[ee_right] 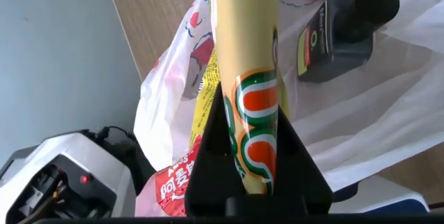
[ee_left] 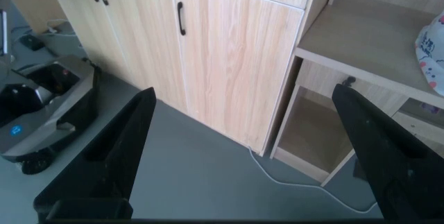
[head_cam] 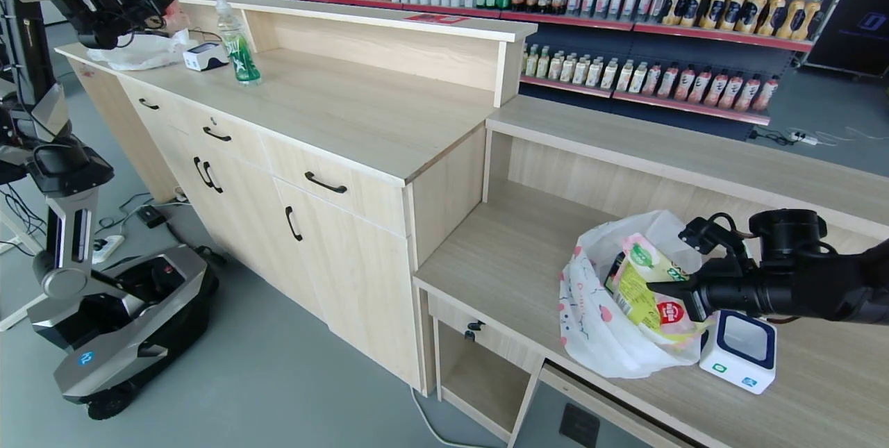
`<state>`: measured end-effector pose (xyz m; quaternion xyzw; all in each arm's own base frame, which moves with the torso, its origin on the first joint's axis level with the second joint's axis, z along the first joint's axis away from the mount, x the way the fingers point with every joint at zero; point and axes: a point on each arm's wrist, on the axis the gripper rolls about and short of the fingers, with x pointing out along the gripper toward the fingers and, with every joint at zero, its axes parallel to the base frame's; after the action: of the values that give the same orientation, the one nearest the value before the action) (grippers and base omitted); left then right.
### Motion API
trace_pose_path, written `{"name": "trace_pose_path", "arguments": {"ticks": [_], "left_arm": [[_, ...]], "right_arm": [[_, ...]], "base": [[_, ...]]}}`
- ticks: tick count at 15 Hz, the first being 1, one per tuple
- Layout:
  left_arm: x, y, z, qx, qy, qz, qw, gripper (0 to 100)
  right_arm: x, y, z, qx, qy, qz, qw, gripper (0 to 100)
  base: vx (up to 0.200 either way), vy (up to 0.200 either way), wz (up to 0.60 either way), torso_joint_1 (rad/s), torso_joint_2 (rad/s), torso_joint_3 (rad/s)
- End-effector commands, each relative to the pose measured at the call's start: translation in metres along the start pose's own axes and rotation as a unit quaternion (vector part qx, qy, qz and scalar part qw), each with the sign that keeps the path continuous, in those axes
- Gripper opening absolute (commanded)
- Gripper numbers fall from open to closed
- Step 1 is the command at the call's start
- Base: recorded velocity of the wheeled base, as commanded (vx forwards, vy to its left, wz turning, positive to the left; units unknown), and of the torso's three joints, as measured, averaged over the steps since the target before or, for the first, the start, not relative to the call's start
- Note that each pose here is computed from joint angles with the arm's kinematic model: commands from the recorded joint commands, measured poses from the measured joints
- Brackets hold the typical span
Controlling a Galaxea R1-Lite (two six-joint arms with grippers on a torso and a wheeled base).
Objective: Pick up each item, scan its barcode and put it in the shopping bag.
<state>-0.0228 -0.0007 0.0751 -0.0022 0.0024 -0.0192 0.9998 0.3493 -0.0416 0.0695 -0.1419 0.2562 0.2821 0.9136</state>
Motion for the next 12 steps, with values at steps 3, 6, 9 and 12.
{"name": "trace_pose_path", "arguments": {"ticks": [3,6,9,12], "left_arm": [[0.0,0.0,0.0,0.0,0.001,0.001,1.0,100],[0.0,0.0,0.0,0.0,0.001,0.0,1.0,100],[0.0,0.0,0.0,0.0,0.001,0.0,1.0,100],[0.0,0.0,0.0,0.0,0.001,0.0,1.0,100]], "right_arm": [[0.021,-0.009,-0.012,0.01,0.01,0.007,1.0,0],[0.033,-0.013,-0.02,0.013,0.012,0.007,1.0,0],[0.042,-0.019,-0.023,0.012,0.009,0.006,1.0,0],[0.05,-0.021,-0.027,0.014,0.005,0.018,1.0,0]], "base": [[0.0,0.0,0.0,0.0,0.0,0.0],[0.0,0.0,0.0,0.0,0.0,0.0],[0.0,0.0,0.0,0.0,0.0,0.0],[0.0,0.0,0.0,0.0,0.0,0.0]]}}
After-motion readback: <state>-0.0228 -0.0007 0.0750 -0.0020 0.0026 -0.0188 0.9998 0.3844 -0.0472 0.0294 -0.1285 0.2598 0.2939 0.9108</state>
